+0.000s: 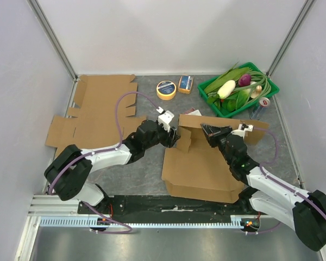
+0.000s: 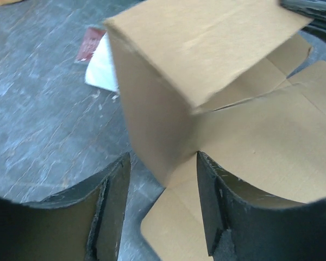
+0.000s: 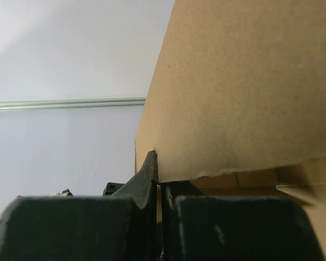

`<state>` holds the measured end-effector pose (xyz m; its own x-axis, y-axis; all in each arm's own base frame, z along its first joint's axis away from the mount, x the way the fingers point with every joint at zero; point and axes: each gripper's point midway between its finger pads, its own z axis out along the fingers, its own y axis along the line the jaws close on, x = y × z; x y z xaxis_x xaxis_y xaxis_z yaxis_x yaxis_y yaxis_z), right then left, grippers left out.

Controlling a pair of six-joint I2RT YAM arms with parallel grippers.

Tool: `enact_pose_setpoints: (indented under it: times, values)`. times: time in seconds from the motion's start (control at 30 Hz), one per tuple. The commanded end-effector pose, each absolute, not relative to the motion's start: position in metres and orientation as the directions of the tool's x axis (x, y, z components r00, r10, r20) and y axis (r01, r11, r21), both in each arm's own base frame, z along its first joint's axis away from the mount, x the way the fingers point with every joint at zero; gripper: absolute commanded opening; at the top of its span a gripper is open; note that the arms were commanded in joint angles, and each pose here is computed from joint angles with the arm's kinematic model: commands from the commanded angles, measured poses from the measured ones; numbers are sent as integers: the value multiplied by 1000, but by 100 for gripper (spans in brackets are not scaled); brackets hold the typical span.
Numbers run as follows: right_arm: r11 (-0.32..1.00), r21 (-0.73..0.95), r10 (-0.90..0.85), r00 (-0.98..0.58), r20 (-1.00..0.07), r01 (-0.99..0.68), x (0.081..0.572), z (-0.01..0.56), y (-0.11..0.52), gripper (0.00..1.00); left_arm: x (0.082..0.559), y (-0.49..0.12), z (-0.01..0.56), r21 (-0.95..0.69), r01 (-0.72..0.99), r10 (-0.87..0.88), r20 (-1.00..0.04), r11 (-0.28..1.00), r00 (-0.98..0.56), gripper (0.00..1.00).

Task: Fold the paper box

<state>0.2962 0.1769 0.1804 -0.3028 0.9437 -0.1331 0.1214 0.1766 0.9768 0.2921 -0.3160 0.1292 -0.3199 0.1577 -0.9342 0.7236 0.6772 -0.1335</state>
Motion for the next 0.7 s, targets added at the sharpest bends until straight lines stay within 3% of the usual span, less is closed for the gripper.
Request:
enact_pose_setpoints:
  times: [0.0,0.17,0.23,0.3,0.37,0.47,0.57,0.67]
  values:
    - [213,940,922,-373,-104,265,284,138,185,0,308,-348,162,-17,759,119,-985,651,-124,54]
    - [206,944,924,-370,-100,259,284,144,185,0,317,-346,164,5,682,92,-992,732,-91,37]
    - [207,943,923,-372,-99,261,283,143,185,0,320,-339,160,10,653,88,-992,757,-88,36]
    - [204,944,923,-374,-97,259,282,143,185,0,325,-334,159,17,624,89,-992,781,-84,42]
    - [202,947,921,-378,-97,251,283,146,186,0,326,-334,160,24,620,93,-993,784,-79,55]
    - [193,950,919,-384,-87,247,283,149,188,0,328,-336,163,46,625,99,-994,780,-50,63]
    - [162,955,920,-387,-55,249,283,155,192,0,332,-337,161,54,616,108,-993,786,-51,62]
    - [138,952,922,-386,-23,273,284,161,194,0,338,-337,154,49,590,113,-991,806,-73,49]
